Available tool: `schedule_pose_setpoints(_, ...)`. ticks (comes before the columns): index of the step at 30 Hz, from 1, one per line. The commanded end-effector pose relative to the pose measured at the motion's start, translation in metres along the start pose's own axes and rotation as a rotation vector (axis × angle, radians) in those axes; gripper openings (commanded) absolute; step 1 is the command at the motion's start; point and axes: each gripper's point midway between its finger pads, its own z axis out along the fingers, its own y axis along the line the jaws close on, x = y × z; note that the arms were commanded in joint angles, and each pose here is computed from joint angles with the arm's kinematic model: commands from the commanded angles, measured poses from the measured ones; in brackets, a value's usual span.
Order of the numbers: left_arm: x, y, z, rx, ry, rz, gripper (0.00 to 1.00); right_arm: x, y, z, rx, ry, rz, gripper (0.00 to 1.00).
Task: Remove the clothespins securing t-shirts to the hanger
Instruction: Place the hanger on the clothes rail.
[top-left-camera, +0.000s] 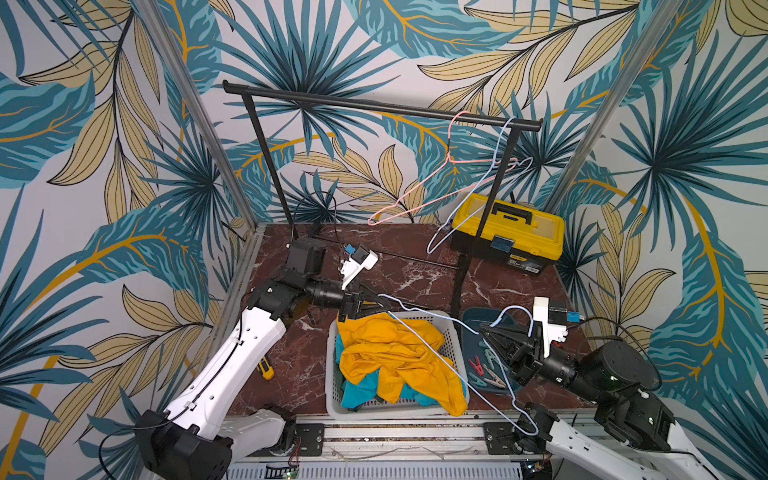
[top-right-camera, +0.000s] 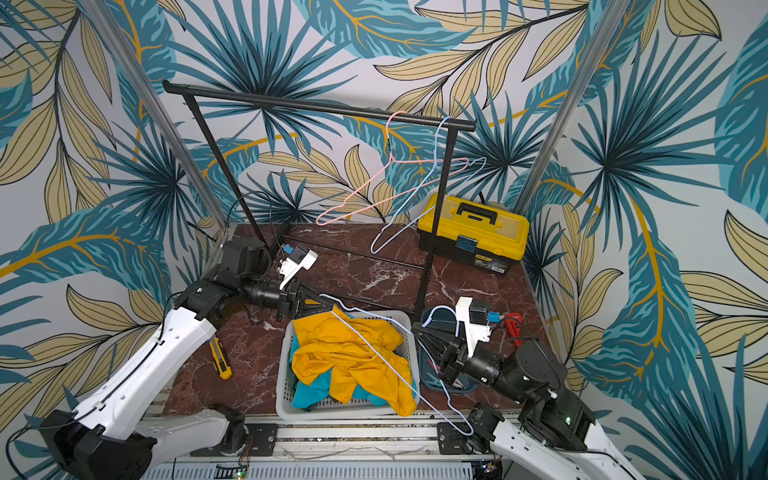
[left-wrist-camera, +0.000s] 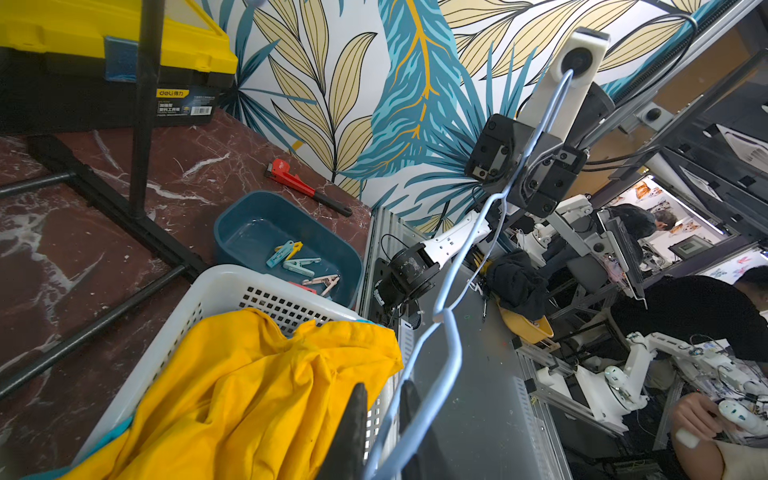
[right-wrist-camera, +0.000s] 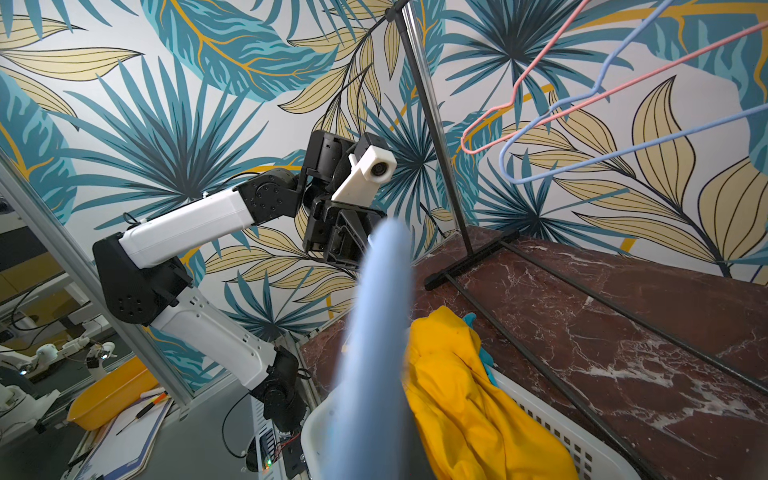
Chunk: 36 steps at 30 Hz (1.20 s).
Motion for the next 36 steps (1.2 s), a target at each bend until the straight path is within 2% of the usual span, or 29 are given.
schedule_pose_setpoints(1, -0.005, -0.008, -0.001, 0.041, -0.006, 0.022, 0.13, 0.002, -0.001, 0.005, 0.001, 0.001, -0.005, 0.00)
schedule_pose_setpoints(6, -0.004, -0.011, -0.001, 0.049, -0.006, 0.026, 0.00, 0.004, -0.003, 0.006, 0.009, 0.009, -0.010, 0.00)
schedule_pose_setpoints(10, -0.003, -0.005, 0.001, 0.049, 0.000, -0.006, 0.00, 0.006, -0.007, 0.005, 0.031, 0.019, -0.015, 0.01)
schedule_pose_setpoints(11, -0.002, -0.003, 0.001, 0.044, 0.003, -0.018, 0.00, 0.006, -0.008, 0.005, 0.034, 0.017, -0.016, 0.07)
schedule_pose_setpoints(15, -0.002, 0.011, 0.003, -0.015, 0.004, -0.042, 0.00, 0.005, -0.013, 0.001, 0.064, 0.006, -0.019, 0.57)
schedule_pose_setpoints(17, -0.001, 0.020, 0.003, -0.056, 0.005, -0.057, 0.00, 0.005, -0.016, -0.001, 0.085, 0.000, -0.020, 0.85)
schedule_pose_setpoints(19, 0.001, 0.027, 0.003, -0.092, 0.006, -0.061, 0.00, 0.004, -0.021, -0.004, 0.112, -0.006, -0.018, 0.97)
schedule_pose_setpoints(28, 0.007, 0.060, -0.011, -0.350, -0.012, -0.026, 0.00, -0.001, -0.034, -0.018, 0.189, -0.074, -0.037, 0.99)
schedule_pose_setpoints(36, 0.000, 0.077, -0.029, -0.518, -0.062, -0.066, 0.00, -0.004, -0.039, -0.027, 0.225, -0.099, -0.048, 0.99)
